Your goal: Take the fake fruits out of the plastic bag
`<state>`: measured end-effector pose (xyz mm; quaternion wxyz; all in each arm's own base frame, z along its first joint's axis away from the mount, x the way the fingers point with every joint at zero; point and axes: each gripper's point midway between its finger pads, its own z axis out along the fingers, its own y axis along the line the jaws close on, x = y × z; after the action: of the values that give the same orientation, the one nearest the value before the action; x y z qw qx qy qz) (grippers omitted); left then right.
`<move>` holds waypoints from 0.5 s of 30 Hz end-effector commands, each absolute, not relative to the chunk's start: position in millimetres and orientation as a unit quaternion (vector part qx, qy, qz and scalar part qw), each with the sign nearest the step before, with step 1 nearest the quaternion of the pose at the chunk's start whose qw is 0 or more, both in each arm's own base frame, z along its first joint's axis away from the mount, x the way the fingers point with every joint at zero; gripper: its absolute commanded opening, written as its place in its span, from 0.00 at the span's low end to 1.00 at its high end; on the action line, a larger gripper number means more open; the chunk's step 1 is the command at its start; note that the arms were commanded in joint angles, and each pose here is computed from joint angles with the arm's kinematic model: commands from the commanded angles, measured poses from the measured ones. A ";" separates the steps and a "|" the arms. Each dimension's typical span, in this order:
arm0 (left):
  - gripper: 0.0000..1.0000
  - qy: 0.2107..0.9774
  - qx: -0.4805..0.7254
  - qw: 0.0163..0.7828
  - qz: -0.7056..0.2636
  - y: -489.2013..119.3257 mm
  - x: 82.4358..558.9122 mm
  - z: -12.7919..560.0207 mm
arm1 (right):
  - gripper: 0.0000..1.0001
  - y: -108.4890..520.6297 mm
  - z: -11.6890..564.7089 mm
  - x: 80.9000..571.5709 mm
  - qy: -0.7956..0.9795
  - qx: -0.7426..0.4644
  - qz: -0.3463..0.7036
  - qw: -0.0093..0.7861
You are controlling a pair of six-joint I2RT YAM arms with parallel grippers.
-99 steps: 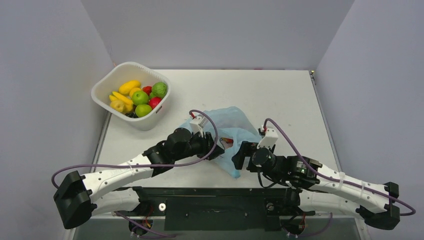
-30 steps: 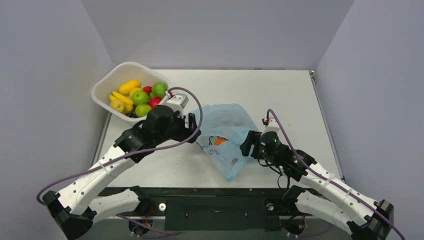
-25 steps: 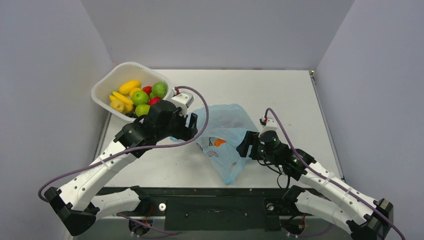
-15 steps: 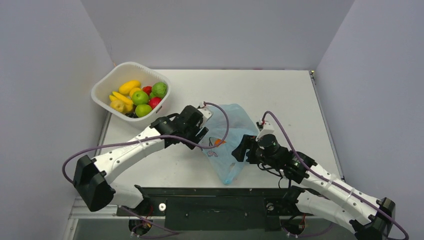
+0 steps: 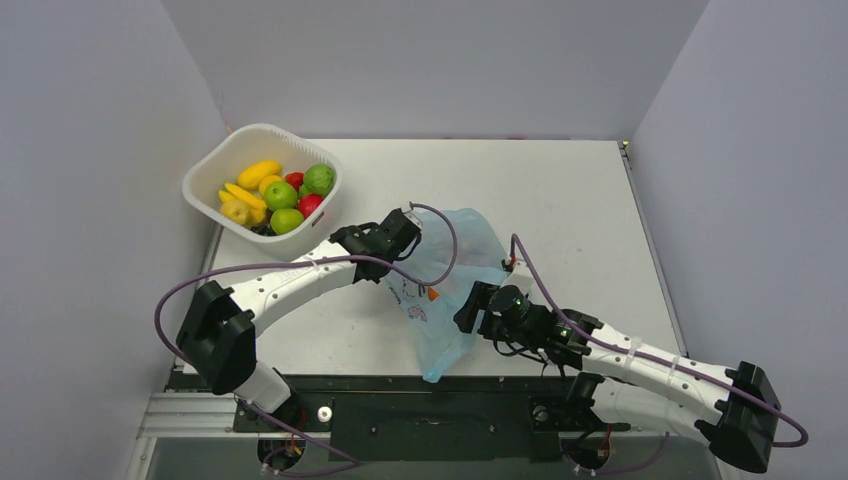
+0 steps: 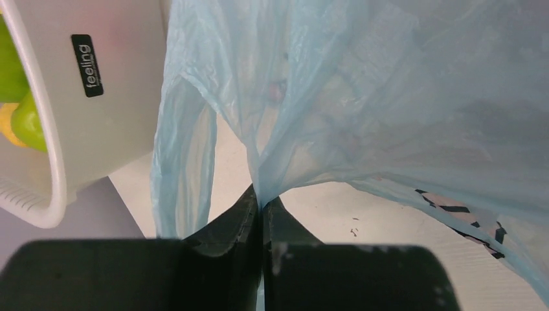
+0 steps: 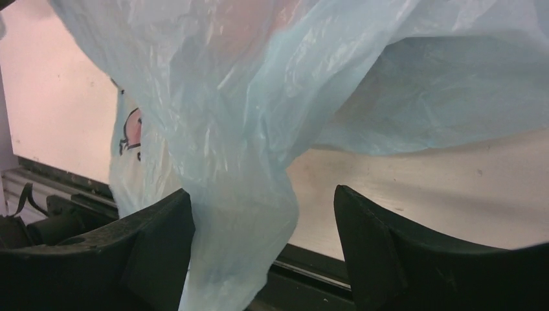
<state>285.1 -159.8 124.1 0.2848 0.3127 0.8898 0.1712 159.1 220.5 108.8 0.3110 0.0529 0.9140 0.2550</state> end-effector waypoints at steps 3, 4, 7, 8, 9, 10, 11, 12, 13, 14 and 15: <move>0.00 0.895 0.238 0.362 0.106 -174.6 293.6 192.2 | 0.64 230.7 112.3 186.3 0.895 0.077 0.251 0.361; 0.00 0.898 0.236 0.362 0.084 -178.2 288.8 204.0 | 0.61 230.8 115.0 189.7 0.894 0.071 0.245 0.369; 0.00 0.901 0.216 0.375 0.015 -186.0 272.0 238.2 | 0.48 230.3 121.3 199.2 0.895 0.014 0.211 0.394; 0.00 0.899 0.215 0.381 -0.015 -192.7 267.7 250.4 | 0.34 226.2 123.1 204.0 0.894 0.006 0.196 0.402; 0.00 0.897 0.206 0.390 -0.033 -191.8 261.6 262.1 | 0.27 222.1 130.3 207.4 0.894 -0.018 0.178 0.412; 0.00 0.892 0.195 0.404 -0.053 -191.8 257.4 278.2 | 0.11 213.6 134.5 214.0 0.892 -0.034 0.154 0.424; 0.00 0.890 0.186 0.412 -0.058 -188.7 254.7 290.3 | 0.05 207.4 140.2 215.8 0.894 -0.044 0.138 0.425; 0.00 0.886 0.170 0.426 -0.061 -182.2 252.3 302.2 | 0.00 199.9 143.0 219.5 0.893 -0.064 0.121 0.428; 0.00 0.882 0.157 0.442 -0.056 -175.0 252.5 315.2 | 0.00 198.8 148.6 219.5 0.894 -0.081 0.118 0.426; 0.00 0.875 0.144 0.457 -0.062 -169.1 249.5 327.3 | 0.00 198.4 153.8 216.9 0.893 -0.116 0.116 0.420; 0.00 0.868 0.133 0.475 -0.062 -164.6 250.3 339.5 | 0.00 199.3 156.2 213.6 0.892 -0.133 0.116 0.416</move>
<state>260.2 -189.6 288.7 0.4225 0.1946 0.8841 -0.0452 208.3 217.1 131.9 0.3957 -0.0376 0.9020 0.1684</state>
